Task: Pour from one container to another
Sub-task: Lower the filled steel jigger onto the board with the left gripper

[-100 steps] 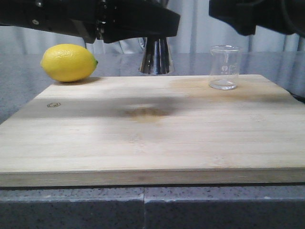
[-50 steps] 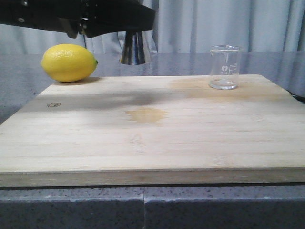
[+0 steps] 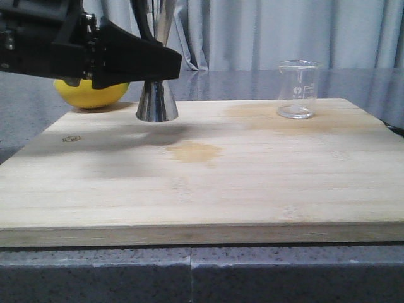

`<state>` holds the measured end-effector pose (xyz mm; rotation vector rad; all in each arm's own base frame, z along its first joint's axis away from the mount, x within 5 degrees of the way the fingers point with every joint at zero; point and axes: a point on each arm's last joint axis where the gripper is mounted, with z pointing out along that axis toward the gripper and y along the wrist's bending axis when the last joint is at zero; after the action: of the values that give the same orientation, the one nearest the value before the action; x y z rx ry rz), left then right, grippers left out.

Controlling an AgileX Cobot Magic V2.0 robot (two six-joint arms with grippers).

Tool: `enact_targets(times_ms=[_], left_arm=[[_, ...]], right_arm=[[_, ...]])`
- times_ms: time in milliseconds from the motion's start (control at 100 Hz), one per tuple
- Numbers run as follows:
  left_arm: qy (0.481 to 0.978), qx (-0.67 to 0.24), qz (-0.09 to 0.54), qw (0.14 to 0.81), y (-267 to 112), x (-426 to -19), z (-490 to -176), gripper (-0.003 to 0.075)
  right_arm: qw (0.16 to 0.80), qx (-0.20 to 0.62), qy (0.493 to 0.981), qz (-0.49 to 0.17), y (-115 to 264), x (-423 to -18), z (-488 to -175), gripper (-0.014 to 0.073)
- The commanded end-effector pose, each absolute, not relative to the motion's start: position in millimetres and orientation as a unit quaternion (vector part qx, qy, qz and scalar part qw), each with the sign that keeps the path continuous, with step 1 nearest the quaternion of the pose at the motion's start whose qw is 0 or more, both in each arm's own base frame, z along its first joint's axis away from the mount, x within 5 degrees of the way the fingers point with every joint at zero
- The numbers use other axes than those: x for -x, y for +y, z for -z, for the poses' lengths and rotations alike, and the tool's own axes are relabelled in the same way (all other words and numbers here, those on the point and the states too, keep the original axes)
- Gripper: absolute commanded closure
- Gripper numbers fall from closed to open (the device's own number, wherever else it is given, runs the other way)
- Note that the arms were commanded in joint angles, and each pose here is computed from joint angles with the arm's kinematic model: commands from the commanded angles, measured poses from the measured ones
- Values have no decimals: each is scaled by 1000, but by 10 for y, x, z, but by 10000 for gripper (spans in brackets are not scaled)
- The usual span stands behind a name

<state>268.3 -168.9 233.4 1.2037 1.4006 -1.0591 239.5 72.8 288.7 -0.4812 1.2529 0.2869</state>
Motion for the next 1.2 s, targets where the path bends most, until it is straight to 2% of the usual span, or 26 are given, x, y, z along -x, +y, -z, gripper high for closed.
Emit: enact_targets(times_ms=[0,410,660,1190], left_arm=[[520,-471,472,534,-1678,-2614,-2621,739],[520,-474,466,536,-1664,-2612,-2574,739],[536,-460,457,541,-1552,-2704,-2525,739],[550,-453,464,527,-1566,-2757,-2390,739]], right_arm=[[805,214,535,-138,714,-2356,-3073,67],[804,217,535,-142,738,-2349,-3072,67],[803,217,537,-141,737,-2351,-3068,67],[799,217,543,-139,735,-2357,-3057,67]])
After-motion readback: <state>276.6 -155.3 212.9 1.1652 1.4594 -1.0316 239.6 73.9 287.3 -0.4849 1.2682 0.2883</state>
